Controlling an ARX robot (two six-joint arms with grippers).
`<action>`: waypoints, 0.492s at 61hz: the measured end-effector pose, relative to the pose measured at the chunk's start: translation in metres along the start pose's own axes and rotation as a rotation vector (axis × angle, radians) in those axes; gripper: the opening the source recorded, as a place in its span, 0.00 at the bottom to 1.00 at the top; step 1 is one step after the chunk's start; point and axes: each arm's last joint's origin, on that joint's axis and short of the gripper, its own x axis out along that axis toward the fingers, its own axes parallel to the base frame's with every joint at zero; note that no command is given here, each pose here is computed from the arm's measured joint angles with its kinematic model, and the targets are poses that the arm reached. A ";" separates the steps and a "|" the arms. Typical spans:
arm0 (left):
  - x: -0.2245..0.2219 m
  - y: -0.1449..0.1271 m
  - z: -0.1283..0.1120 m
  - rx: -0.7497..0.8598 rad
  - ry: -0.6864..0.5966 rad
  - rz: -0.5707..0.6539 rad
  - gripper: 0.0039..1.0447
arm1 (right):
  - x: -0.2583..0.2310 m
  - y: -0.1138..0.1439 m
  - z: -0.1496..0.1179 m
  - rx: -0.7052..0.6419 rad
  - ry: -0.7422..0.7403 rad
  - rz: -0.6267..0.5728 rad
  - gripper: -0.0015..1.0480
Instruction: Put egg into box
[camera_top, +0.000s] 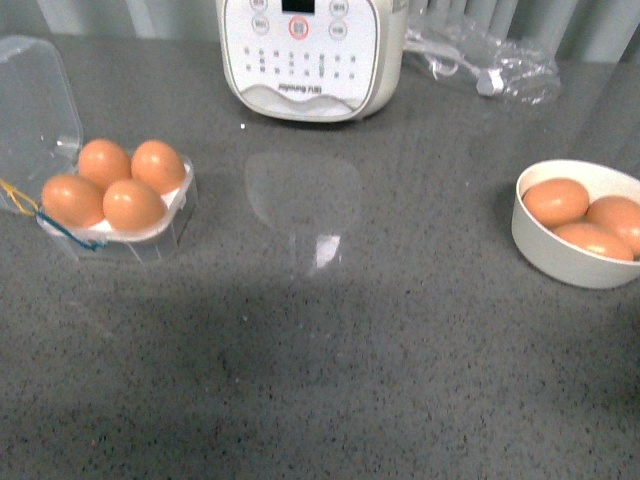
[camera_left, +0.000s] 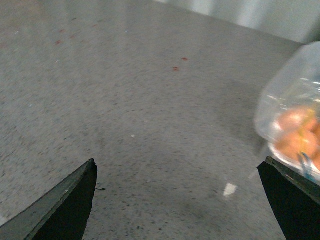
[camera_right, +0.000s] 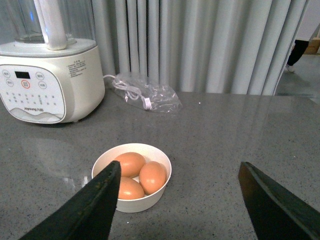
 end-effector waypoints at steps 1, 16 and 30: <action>0.002 0.000 0.001 -0.007 0.005 0.009 0.94 | 0.000 0.000 0.000 0.000 0.000 0.000 0.72; 0.068 -0.004 0.034 -0.066 0.049 0.110 0.94 | 0.000 0.000 0.000 0.000 0.000 0.000 0.93; 0.128 -0.014 0.038 -0.052 0.115 0.126 0.94 | 0.000 0.000 0.000 0.000 0.000 -0.001 0.93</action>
